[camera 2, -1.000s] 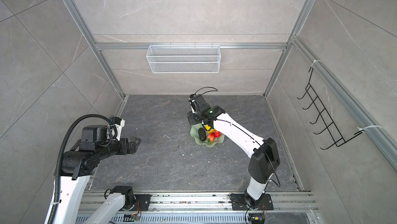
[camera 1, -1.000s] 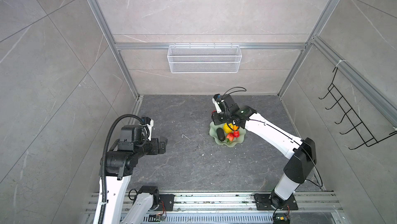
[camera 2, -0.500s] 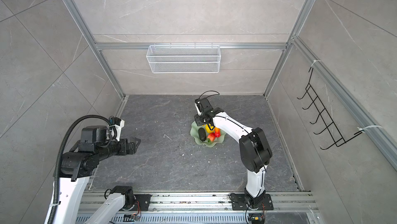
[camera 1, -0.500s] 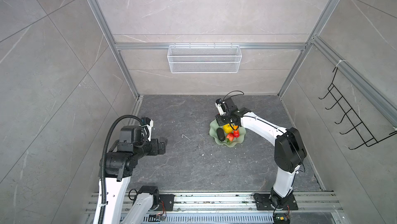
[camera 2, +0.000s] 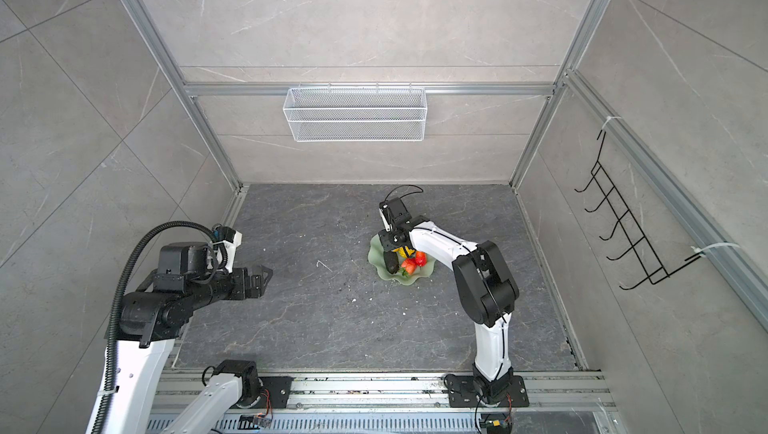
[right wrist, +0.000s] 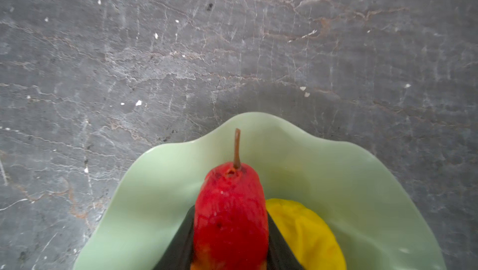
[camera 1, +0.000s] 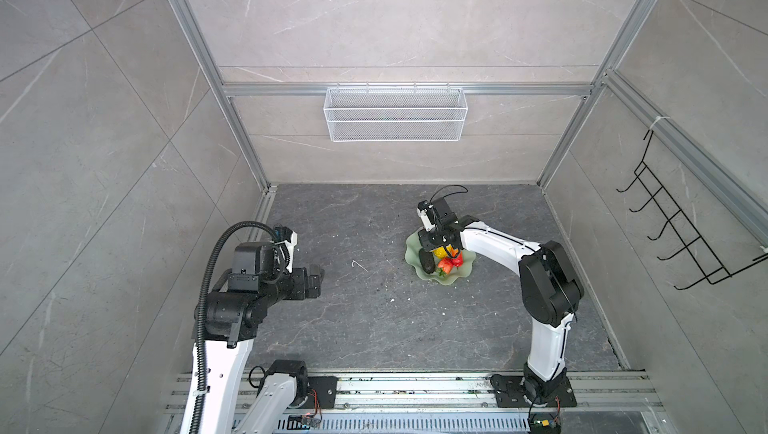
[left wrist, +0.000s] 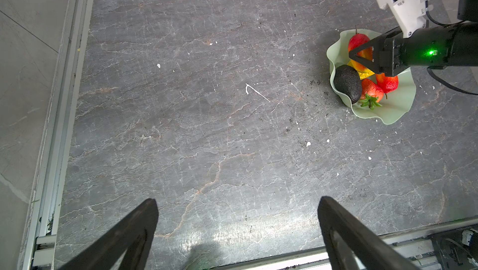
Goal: Arrange fruit in a fruit bowl
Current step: Place the fruit in the fruit bowl.
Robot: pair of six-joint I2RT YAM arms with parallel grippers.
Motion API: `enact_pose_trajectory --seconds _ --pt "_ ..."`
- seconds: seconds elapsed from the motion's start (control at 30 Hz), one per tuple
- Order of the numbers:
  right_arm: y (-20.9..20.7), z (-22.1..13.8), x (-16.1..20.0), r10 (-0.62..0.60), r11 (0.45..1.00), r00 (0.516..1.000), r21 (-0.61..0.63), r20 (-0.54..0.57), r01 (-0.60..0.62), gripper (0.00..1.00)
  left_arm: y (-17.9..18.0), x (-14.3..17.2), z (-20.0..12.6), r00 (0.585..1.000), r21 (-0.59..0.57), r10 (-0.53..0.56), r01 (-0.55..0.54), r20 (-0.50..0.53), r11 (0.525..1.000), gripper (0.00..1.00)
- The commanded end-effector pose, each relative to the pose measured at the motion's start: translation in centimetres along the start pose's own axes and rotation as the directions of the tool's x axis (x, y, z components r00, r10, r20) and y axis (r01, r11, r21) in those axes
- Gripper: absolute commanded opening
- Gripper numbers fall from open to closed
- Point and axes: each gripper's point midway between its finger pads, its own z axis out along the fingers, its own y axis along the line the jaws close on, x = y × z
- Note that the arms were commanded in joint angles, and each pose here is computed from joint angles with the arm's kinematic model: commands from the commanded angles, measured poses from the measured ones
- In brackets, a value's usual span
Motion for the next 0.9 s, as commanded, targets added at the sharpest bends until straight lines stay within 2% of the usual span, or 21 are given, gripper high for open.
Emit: enact_pose_trajectory --seconds 0.0,0.17,0.3,0.47,0.53,0.6,0.73,0.8,0.87 --pt "-0.3 0.8 0.3 -0.002 1.000 1.000 0.008 -0.002 0.002 0.39 -0.2 -0.5 -0.3 1.000 0.007 0.016 -0.016 0.014 1.000 1.00" --pt "-0.2 0.4 0.3 0.002 1.000 1.000 0.002 -0.001 -0.002 0.53 -0.1 -0.3 -0.3 1.000 0.005 0.013 -0.013 0.011 1.000 1.00" --pt "-0.3 -1.6 -0.6 0.003 1.000 1.000 -0.001 0.030 -0.003 0.67 -0.1 -0.5 -0.4 1.000 0.003 0.015 -0.015 0.015 1.000 1.00" --pt "-0.6 -7.5 -2.8 -0.003 1.000 0.994 -0.008 0.113 0.004 0.78 -0.2 -0.9 -0.7 1.000 0.003 0.018 -0.018 0.020 1.000 1.00" --pt "-0.7 -10.7 -3.4 -0.005 1.000 0.987 -0.012 0.159 0.007 0.87 -0.2 -0.9 -0.8 1.000 0.001 0.018 -0.018 0.025 1.000 1.00" --pt "-1.1 -14.1 -3.6 -0.008 1.000 0.978 -0.010 0.208 0.011 1.00 -0.2 -1.0 -1.0 0.999 0.002 0.017 -0.017 0.031 1.000 1.00" --pt "-3.7 -20.5 -2.0 0.039 0.999 0.951 0.014 0.307 -0.046 1.00 -0.6 -1.9 -1.3 0.996 0.020 0.006 -0.008 0.086 1.000 1.00" --pt "-6.2 -22.8 -0.5 0.103 0.992 0.925 0.033 0.365 -0.124 1.00 -0.6 -2.9 -1.3 0.988 0.024 -0.009 0.005 0.156 1.000 1.00" --pt "-8.4 -23.9 1.4 0.169 0.978 0.893 0.043 0.417 -0.205 1.00 0.8 -4.0 -0.7 0.972 -0.038 -0.046 0.056 0.232 0.998 1.00"
